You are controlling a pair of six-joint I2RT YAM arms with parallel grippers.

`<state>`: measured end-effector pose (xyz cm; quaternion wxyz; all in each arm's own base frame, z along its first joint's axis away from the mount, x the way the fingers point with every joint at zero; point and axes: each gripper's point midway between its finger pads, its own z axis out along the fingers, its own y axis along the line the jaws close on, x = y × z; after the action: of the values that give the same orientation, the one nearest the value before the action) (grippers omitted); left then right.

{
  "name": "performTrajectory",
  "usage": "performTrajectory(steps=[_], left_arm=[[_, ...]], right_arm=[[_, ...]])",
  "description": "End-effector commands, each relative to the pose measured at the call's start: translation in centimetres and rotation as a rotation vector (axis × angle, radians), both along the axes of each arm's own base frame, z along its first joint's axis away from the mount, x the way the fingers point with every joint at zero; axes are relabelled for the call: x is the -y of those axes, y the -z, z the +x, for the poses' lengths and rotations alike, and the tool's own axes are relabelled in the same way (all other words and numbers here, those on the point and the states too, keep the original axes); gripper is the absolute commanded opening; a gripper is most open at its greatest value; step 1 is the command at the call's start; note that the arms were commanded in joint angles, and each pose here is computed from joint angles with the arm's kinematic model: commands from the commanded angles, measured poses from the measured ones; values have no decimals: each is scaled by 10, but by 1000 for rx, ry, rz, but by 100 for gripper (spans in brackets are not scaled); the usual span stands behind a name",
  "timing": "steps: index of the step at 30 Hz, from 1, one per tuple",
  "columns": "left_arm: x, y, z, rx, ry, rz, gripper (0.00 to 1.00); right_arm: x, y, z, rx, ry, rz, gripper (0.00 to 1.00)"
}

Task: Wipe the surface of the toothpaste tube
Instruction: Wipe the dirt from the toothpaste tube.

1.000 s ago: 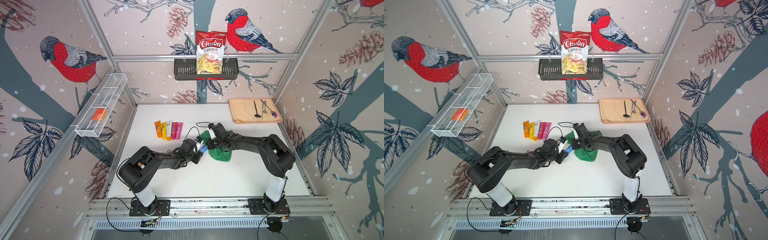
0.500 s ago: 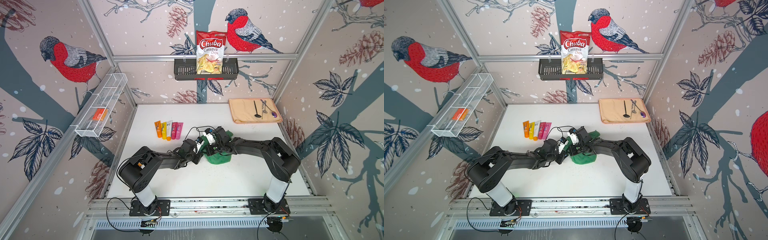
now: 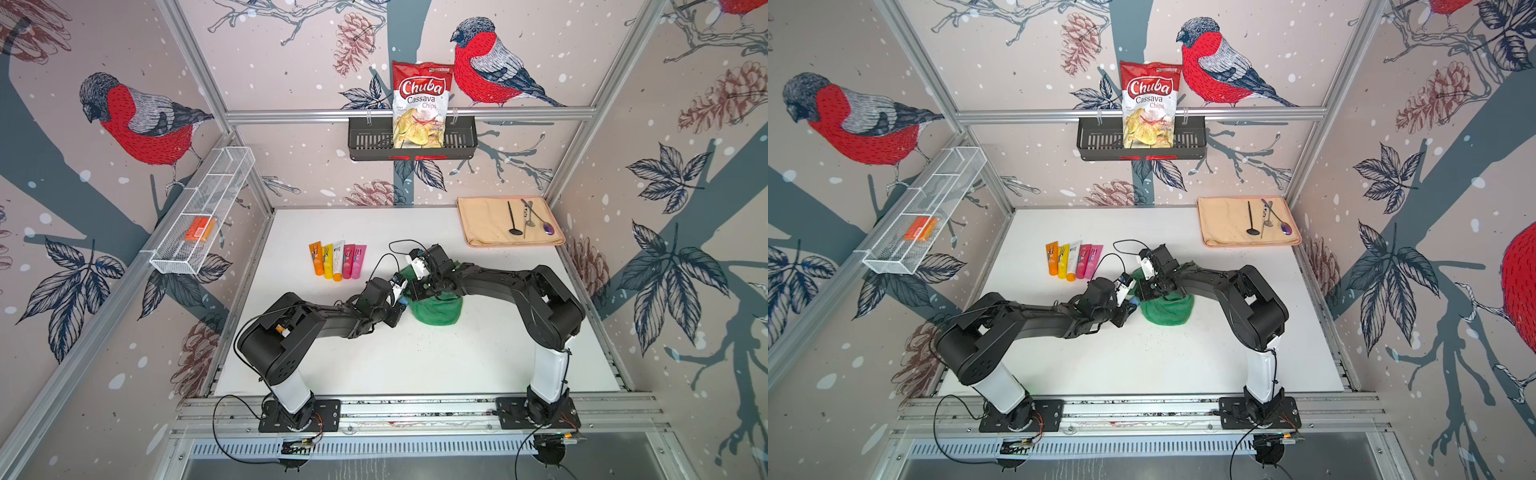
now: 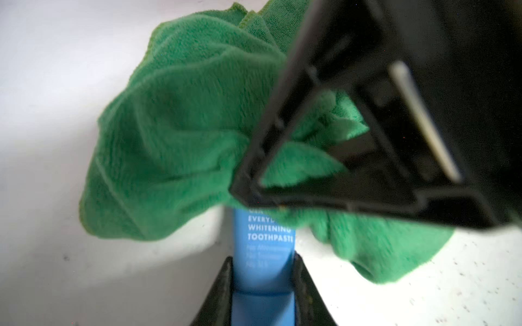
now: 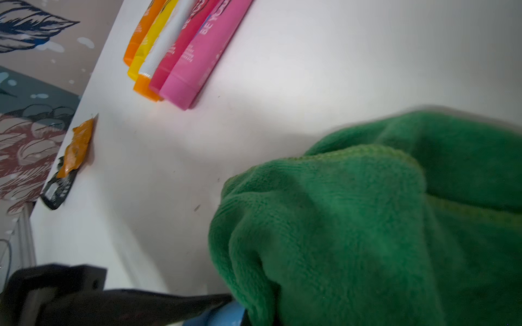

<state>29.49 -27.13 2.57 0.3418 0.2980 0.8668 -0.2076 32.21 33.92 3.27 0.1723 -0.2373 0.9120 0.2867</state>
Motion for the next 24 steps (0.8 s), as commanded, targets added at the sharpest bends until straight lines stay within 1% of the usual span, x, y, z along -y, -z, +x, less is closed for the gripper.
performTrajectory(steps=[1,4,7,11,15,18,24], left_arm=[[6,-7,1,17,21,-30,8],[6,-6,1,16,22,-30,8],[6,-6,1,15,23,-29,8],[6,-6,1,15,21,-29,7],[6,-6,1,15,22,-30,7],[6,-7,1,17,21,-30,7],[6,-6,0,14,23,-30,7]], right_arm=[[76,35,20,47,166,-344,0],[73,14,25,77,174,-286,0],[54,-11,21,98,129,-184,0],[18,-42,-1,95,15,-20,0],[-5,-60,-25,76,-71,98,0],[-13,-61,-38,54,-112,145,0],[-15,-30,-45,-11,-122,123,0]])
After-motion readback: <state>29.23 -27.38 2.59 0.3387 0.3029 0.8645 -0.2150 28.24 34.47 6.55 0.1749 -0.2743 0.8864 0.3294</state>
